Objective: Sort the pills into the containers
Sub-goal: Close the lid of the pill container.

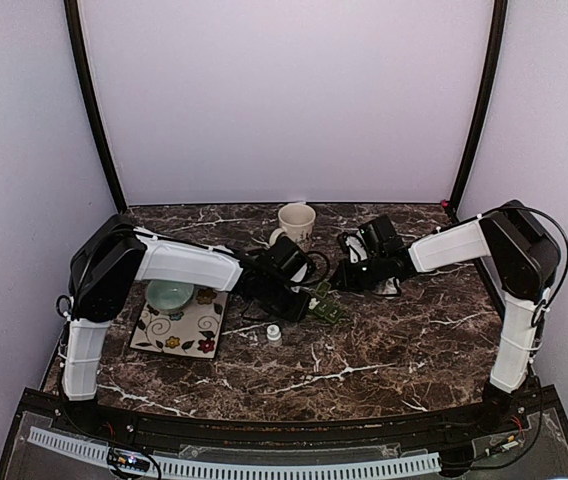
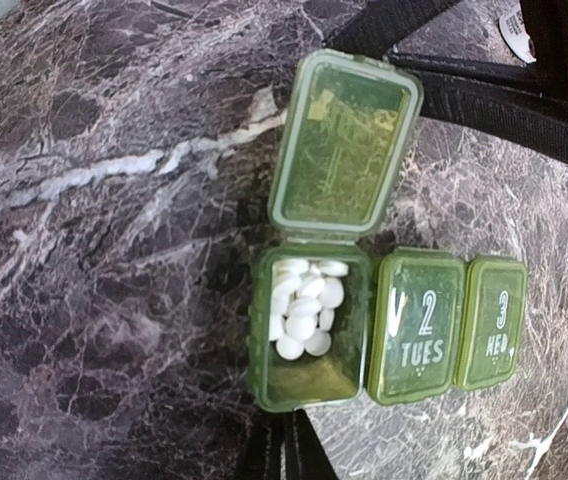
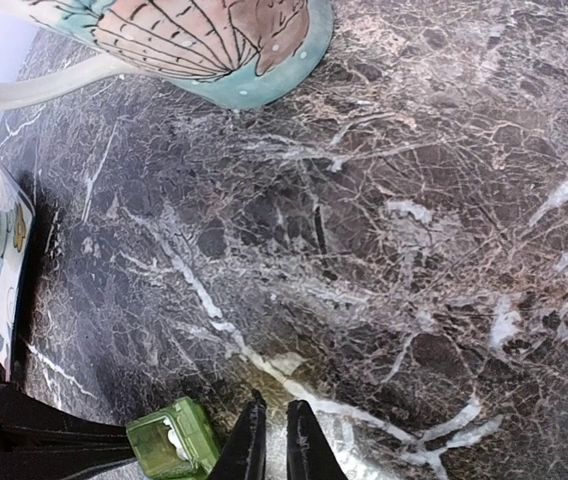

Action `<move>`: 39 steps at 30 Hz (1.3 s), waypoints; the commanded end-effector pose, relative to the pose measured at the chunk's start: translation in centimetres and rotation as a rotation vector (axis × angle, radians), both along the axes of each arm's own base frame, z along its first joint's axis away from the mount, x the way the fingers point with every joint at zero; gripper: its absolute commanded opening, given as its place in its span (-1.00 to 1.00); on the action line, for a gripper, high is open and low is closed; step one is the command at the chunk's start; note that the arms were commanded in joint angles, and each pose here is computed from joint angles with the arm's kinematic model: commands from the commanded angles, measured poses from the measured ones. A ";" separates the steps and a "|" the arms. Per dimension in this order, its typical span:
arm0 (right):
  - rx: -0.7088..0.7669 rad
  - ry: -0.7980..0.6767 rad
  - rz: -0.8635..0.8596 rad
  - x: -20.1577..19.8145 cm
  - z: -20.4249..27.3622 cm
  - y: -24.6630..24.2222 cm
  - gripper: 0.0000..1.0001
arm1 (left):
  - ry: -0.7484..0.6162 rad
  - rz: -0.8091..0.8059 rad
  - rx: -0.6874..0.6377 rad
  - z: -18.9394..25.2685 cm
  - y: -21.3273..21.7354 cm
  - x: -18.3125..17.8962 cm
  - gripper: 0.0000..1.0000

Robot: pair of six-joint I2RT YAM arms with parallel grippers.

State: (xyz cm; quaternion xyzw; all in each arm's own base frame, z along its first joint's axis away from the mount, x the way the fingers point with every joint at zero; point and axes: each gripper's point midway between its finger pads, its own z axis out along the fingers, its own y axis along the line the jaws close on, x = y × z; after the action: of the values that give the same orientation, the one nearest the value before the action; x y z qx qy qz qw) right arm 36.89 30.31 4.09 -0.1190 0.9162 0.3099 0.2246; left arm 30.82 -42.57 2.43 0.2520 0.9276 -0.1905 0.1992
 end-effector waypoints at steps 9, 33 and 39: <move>0.037 -0.066 0.048 -0.7 2.4 1.7 -0.85 | 0.004 0.013 -0.028 0.5 -0.5 0.9 -0.92; 0.031 -0.054 0.135 -3.7 2.4 3.3 -0.81 | -0.006 0.041 -0.011 0.3 0.0 1.3 -0.93; 0.036 -0.048 0.147 -4.3 2.4 3.6 -0.67 | -0.006 0.050 -0.008 0.2 0.2 1.5 -0.93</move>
State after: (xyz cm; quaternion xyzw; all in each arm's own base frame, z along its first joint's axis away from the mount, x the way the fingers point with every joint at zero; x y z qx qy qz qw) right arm 33.18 33.17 4.97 -0.1740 0.9049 0.3239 0.2144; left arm 31.32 -42.62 2.40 0.2402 0.9298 -0.1951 0.1994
